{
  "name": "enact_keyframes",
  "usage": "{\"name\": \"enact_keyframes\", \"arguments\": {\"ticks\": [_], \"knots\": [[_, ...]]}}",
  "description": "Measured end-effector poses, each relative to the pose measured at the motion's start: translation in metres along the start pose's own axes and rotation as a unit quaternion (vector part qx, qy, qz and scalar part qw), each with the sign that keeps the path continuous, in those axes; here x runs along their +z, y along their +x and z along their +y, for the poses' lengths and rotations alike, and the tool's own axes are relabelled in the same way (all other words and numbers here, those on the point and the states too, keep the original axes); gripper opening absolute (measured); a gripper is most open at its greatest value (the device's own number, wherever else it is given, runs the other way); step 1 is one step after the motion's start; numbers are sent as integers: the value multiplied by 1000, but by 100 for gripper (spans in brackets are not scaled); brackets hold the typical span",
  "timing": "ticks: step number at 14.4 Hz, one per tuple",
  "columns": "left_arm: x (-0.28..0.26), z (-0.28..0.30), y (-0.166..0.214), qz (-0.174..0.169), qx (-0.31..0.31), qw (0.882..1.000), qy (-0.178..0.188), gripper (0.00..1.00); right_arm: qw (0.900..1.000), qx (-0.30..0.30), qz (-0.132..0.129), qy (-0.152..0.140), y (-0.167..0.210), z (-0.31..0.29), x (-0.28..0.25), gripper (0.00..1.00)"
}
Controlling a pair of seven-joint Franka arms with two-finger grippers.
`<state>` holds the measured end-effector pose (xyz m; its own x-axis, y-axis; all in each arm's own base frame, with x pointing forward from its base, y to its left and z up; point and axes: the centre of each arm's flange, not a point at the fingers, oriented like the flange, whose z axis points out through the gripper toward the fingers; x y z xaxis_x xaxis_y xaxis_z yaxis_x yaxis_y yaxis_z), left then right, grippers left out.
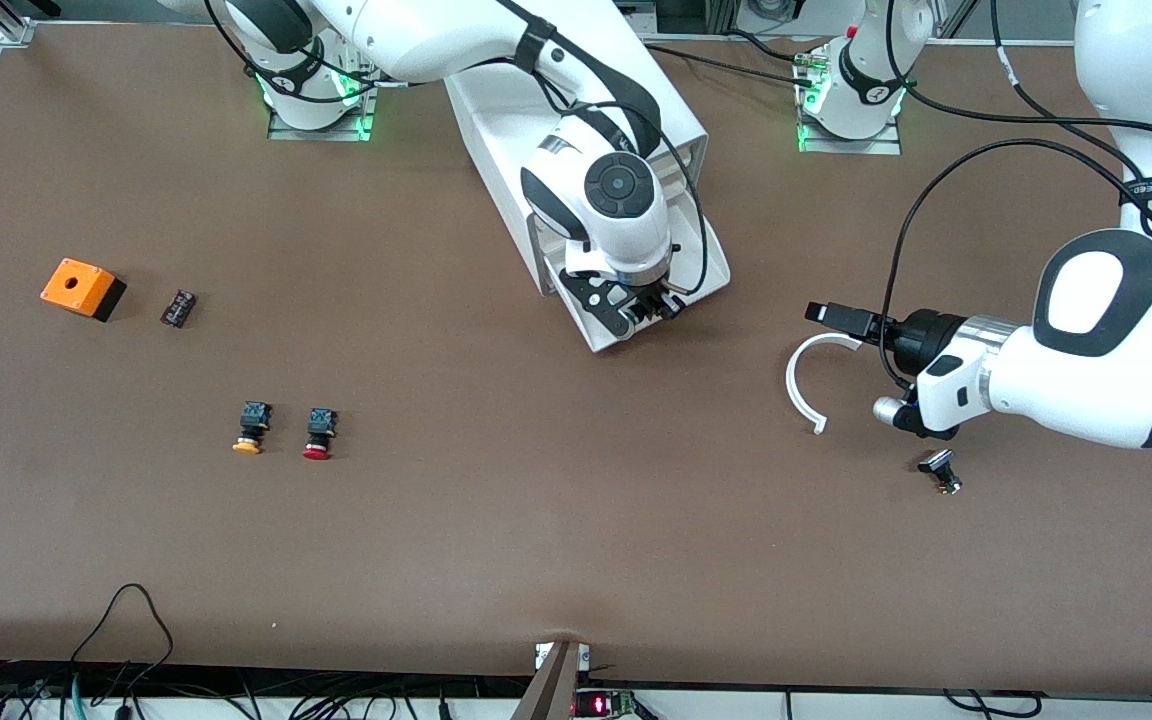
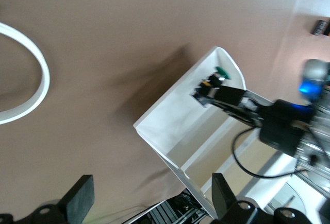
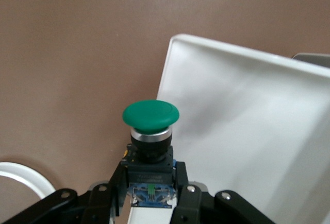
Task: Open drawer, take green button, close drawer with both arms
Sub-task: 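Lift the green button out with the right gripper while the left gripper withdraws, then carry the green button to the table while the left gripper reaches the drawer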
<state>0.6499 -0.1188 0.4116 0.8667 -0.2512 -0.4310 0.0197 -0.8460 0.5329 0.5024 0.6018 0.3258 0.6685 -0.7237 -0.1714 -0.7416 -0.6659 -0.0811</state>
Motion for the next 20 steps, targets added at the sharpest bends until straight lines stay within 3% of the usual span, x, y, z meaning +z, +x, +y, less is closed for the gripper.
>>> {"name": "enact_keyframes", "arguments": {"ticks": [2, 4, 8, 11, 15, 17, 20], "knots": [[13, 23, 6, 19, -56, 996, 63, 100, 999, -35, 3, 4, 26, -4, -31, 41], [31, 46, 12, 36, -127, 987, 92, 100, 996, -84, 5, -9, 61, -1, -54, 41], [79, 78, 27, 99, -227, 956, 156, 100, 979, -197, -4, -57, 142, 15, -80, 41], [143, 98, 34, 160, -261, 936, 173, 100, 962, -261, -18, -79, 224, 35, -68, 41], [223, 90, 31, 227, -270, 921, 164, 100, 937, -331, -48, -96, 334, 82, -42, 41], [256, 85, 28, 256, -277, 912, 163, 100, 930, -352, -54, -93, 367, 103, -27, 41], [282, 85, 23, 267, -284, 906, 166, 100, 922, -376, -39, -81, 391, 131, 13, 41]]}}
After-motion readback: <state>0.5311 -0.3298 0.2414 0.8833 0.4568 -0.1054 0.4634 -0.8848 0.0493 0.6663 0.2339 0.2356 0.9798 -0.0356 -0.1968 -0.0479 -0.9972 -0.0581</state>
